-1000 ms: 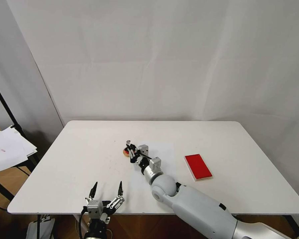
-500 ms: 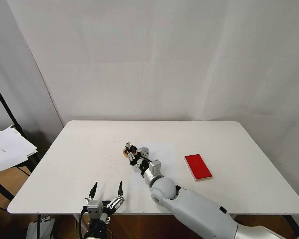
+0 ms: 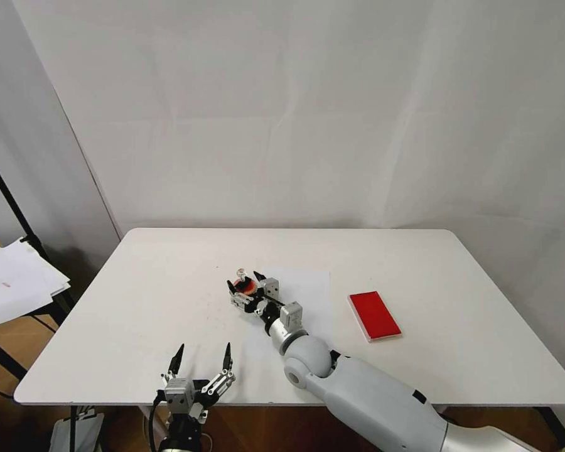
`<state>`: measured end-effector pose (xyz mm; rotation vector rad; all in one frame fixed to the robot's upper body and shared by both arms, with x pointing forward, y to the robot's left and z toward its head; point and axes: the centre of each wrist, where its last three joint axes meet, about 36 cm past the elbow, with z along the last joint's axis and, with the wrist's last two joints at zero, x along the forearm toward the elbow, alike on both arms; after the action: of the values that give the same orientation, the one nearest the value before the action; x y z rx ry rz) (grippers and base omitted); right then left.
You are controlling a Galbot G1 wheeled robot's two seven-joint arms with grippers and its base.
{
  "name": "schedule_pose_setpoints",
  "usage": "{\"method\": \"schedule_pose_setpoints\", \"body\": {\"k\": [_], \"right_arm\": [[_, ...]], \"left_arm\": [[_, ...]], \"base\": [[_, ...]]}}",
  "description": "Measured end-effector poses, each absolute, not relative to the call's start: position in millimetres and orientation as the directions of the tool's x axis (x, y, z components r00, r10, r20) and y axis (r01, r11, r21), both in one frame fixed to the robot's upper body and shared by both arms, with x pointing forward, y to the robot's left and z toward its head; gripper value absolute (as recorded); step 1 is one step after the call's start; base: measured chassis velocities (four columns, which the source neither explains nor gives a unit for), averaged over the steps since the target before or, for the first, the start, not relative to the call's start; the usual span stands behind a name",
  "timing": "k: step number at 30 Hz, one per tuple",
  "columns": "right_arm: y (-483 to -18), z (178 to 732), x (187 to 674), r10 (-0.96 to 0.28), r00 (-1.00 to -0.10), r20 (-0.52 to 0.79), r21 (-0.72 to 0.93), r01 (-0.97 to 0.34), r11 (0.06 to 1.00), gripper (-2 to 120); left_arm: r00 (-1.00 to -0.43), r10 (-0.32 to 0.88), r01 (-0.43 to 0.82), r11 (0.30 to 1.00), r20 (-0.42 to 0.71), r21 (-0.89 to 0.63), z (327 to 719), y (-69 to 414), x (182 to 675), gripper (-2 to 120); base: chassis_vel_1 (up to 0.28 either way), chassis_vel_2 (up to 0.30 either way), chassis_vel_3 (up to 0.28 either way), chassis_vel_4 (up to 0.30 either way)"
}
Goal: Pick up the stamp from the ink pad and place it onto another ink pad.
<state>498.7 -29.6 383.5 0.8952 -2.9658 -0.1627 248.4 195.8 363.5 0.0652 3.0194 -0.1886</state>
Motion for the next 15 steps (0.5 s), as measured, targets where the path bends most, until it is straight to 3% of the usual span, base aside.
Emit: {"method": "schedule_pose_setpoints", "body": {"k": [3,8,15], "right_arm": [[-37.9,399.1,493.9,-0.541,-0.841,0.002,0.111,-0.538,0.836,99],[-63.1,429.9,480.1,-0.501,-0.866,-0.012,0.105,-0.499,0.86,100],[-132.4,456.3,438.6,-0.336,-0.941,-0.03,0.029,-0.337,0.941,100]], "left_arm": [[-0.992,0.036,0.05,0.991,-0.118,-0.121,363.5,195.8,248.4,102],[-0.992,0.036,0.05,0.991,-0.118,-0.121,363.5,195.8,248.4,102],[-0.992,0.035,0.05,0.991,-0.118,-0.122,363.5,195.7,248.4,102]], "base": [[0.0,0.0,0.0,0.0],[0.0,0.0,0.0,0.0],[0.0,0.0,0.0,0.0]]}}
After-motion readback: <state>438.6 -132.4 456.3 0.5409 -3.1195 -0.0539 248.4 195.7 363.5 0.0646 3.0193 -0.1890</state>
